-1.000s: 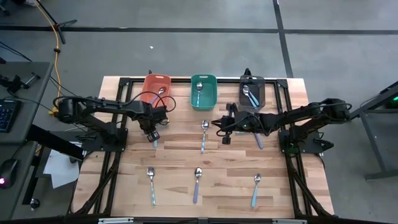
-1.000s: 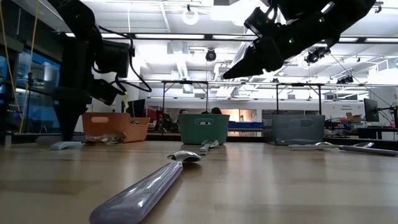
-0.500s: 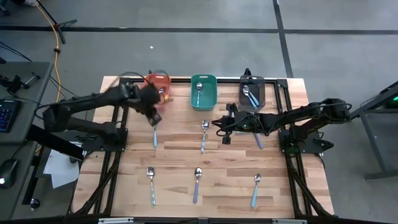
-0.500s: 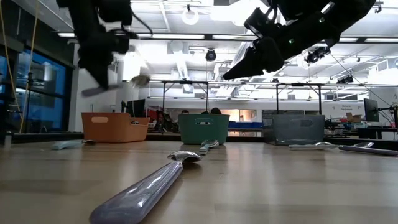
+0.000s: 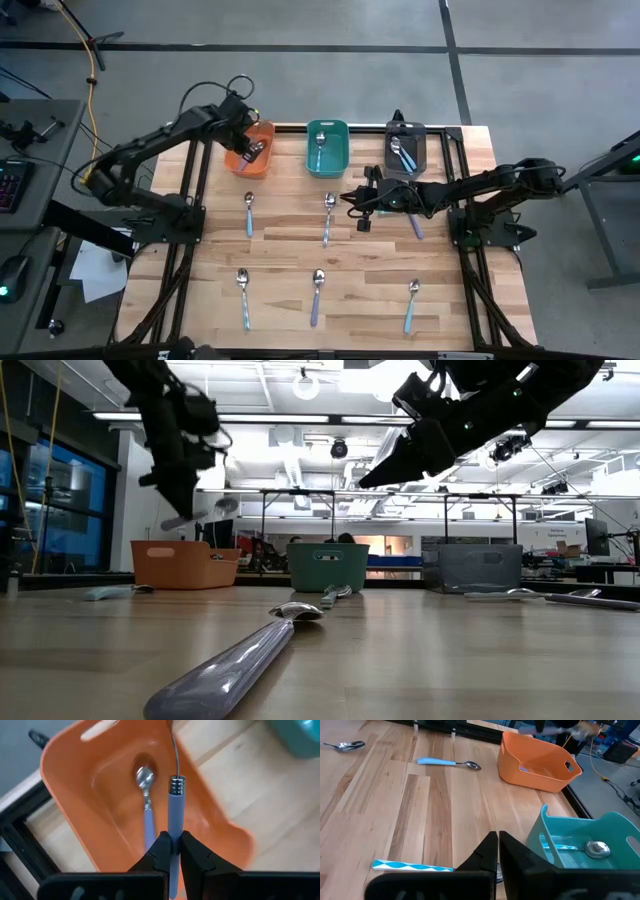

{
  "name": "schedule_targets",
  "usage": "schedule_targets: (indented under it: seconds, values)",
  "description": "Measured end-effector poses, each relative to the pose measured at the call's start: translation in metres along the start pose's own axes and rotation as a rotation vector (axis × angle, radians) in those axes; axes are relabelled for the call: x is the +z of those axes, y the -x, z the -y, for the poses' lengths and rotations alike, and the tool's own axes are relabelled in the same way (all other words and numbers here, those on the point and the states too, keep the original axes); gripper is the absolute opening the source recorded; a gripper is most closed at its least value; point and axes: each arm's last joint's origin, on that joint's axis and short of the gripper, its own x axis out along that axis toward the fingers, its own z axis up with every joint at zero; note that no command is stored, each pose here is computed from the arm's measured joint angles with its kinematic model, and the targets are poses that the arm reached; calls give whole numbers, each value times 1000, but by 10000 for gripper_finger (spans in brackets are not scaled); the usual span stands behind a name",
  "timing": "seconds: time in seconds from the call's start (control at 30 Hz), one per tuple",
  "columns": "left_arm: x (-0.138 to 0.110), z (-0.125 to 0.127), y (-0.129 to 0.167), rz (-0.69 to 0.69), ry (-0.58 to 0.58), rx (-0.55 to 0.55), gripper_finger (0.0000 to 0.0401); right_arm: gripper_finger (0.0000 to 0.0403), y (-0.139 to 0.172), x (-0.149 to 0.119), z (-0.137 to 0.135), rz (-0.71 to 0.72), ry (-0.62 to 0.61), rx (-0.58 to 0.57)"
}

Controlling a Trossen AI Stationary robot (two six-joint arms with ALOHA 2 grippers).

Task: Sort silverware by color (type)
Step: Put the purple spoon into the orange bin, then put the blue patterned spoon into the green bin

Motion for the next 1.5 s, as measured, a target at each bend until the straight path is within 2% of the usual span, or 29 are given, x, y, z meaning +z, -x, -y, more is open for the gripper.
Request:
schedule_targets:
  seconds: [0.4,0.73,0.97,1.2,1.33,1.5]
  values:
    - [11,-18,-73,-183,63,30,8,0,0,0,0,0,1,0]
    - [10,-21,-101,-257,56,33,25,0,0,0,0,-1,-2,0]
    - [13,-22,-87,-198,44,59,62,0,1,1,-3,1,7,5]
    - [18,-20,-49,-6,37,78,74,0,7,0,-13,-44,29,-29]
    - [7,-9,-26,149,29,33,75,0,20,1,-9,-163,-65,-34]
    - [-16,13,-7,367,8,-64,75,18,32,-8,1,-418,-112,-50]
